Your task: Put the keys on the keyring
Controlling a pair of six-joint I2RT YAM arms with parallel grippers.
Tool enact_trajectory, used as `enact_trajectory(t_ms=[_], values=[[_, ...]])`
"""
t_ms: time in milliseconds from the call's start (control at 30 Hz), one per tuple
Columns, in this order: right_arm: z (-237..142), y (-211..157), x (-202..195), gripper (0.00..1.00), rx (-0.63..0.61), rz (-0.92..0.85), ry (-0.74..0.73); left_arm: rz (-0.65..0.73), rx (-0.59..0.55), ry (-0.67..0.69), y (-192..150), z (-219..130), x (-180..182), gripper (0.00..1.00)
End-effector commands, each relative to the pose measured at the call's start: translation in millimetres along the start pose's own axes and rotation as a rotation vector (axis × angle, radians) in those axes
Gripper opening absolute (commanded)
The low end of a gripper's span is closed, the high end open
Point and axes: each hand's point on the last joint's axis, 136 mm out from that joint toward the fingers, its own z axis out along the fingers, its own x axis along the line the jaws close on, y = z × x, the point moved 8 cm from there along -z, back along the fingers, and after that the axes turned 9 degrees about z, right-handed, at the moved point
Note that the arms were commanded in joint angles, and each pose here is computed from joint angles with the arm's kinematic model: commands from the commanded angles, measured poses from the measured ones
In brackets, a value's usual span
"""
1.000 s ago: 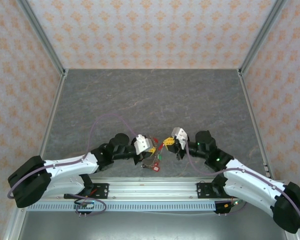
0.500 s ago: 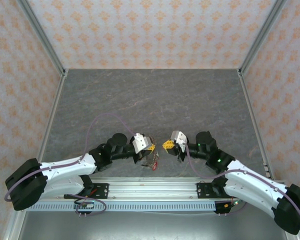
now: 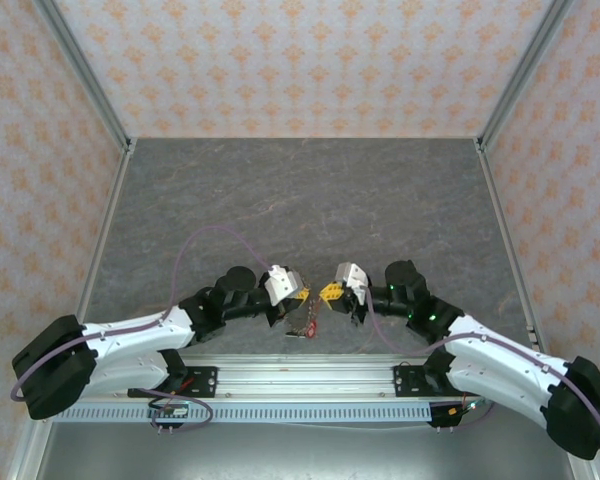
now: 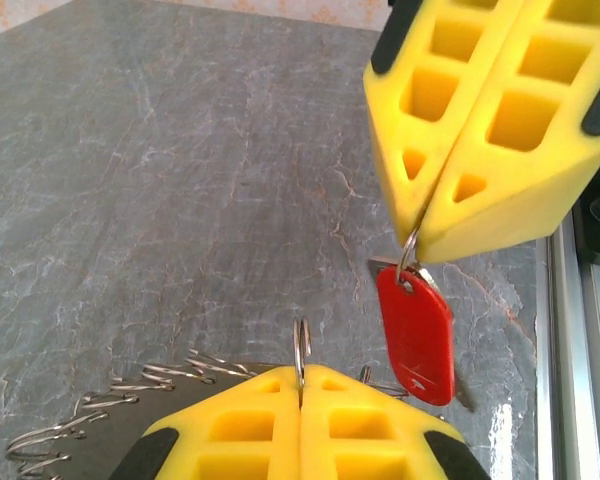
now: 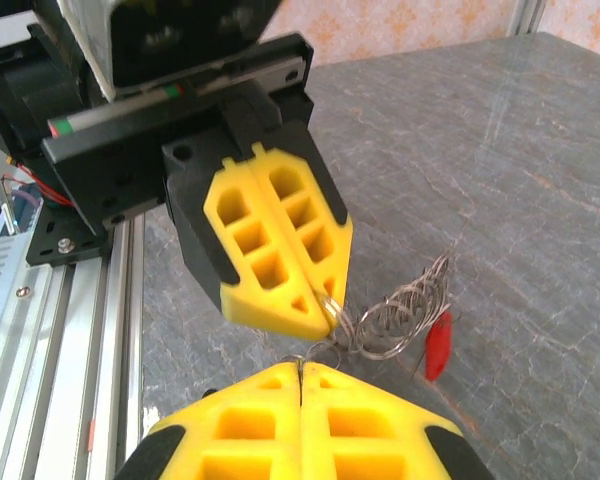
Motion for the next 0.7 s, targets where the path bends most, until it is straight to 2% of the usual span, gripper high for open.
enact_trajectory(t_ms=[0,200,500,667], values=[[1.3,24.7,3.8,0.0,-0.086,-0.044,0.033,0.016,-0.033,0.016,13.5,2.1,3.8,0.0],[7.9,19.2,0.8,0.0,-0.039,-0.044,0.024,0.0,-0.036,0.016,14.1,5.1,4.6,0.0],[10.8,20.1,-0.5,0.0,-0.047,-0.047,0.004,-0.004,-0.037,0.014,15.0,6.4,4.9,0.0],[12.1,14.5,-2.2,0.0,0.002,-0.047,-0.006,-0.007,-0.038,0.018,16.1,4.2,5.1,0.0]])
